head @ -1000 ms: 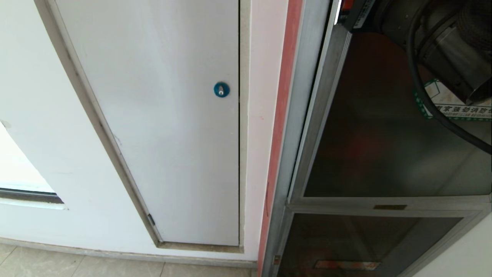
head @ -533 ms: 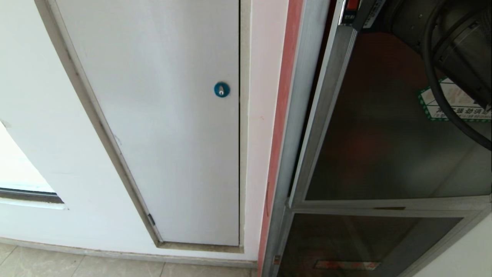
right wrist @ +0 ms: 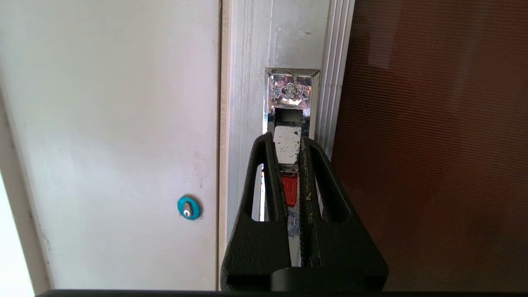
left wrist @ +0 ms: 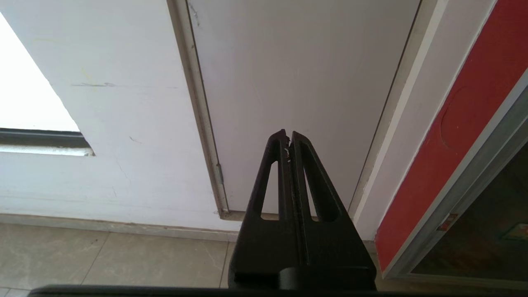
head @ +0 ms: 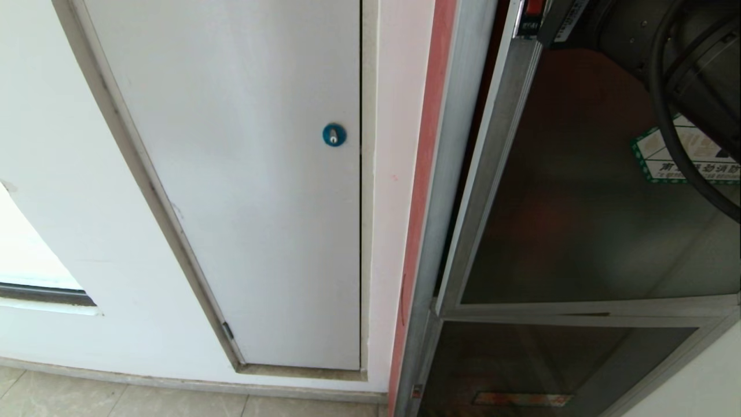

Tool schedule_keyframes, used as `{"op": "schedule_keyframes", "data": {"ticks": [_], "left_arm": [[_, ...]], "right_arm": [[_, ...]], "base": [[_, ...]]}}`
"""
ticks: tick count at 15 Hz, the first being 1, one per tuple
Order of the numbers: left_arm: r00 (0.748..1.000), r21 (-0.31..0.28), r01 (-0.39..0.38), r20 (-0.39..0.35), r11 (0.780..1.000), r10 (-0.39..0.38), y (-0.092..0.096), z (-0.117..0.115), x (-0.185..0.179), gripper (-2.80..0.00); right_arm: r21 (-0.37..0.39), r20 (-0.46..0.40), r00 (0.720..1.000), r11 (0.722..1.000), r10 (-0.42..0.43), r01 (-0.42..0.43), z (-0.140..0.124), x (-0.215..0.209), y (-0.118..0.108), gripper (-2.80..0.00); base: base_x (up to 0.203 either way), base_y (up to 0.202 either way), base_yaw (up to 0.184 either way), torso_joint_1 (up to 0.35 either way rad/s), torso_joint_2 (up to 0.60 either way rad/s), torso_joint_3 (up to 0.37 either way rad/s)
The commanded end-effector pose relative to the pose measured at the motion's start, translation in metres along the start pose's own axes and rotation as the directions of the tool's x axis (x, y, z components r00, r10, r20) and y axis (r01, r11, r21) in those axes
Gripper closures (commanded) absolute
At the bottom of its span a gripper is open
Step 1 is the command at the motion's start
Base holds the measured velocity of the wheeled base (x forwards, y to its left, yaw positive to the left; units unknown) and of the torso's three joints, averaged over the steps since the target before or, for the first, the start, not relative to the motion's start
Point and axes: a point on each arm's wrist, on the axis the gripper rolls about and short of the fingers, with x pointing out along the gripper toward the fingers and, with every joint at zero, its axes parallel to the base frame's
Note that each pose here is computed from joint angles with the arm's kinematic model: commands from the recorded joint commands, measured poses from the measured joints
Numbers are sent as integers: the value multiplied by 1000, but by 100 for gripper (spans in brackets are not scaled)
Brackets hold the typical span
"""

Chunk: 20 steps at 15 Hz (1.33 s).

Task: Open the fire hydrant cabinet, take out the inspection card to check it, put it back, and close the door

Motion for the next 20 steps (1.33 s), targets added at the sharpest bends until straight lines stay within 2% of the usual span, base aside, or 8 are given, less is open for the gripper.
{"op": "schedule_keyframes", "data": {"ticks": [1,2,3,13,19,20], "left_arm": [[1000,0,-1,-20,1000,1,0,-5,1,0],[1000,0,-1,-20,1000,1,0,-5,1,0],[1000,0,-1,-20,1000,1,0,-5,1,0],[1000,0,-1,-20,1000,1,0,-5,1,0],[1000,0,-1,-20,1000,1,0,-5,1,0],[1000,0,-1,-19,1000,1,0,-6,1,0]], "right_arm": [[-1,2,1000,1000,-10,10,2,-2,-1,0],[-3,-3,1000,1000,-19,19,1,-3,-2,0],[-5,-4,1000,1000,-18,18,1,-4,-2,-280],[16,-11,1000,1000,15,-14,9,-23,-1,-280],[19,-33,999,1000,-18,18,15,-50,-14,-280],[20,-34,999,999,-28,28,17,-54,-17,0]], "base": [[0,0,0,0,0,0],[0,0,0,0,0,0],[0,0,0,0,0,0],[0,0,0,0,0,0],[0,0,0,0,0,0],[0,0,0,0,0,0]]}}
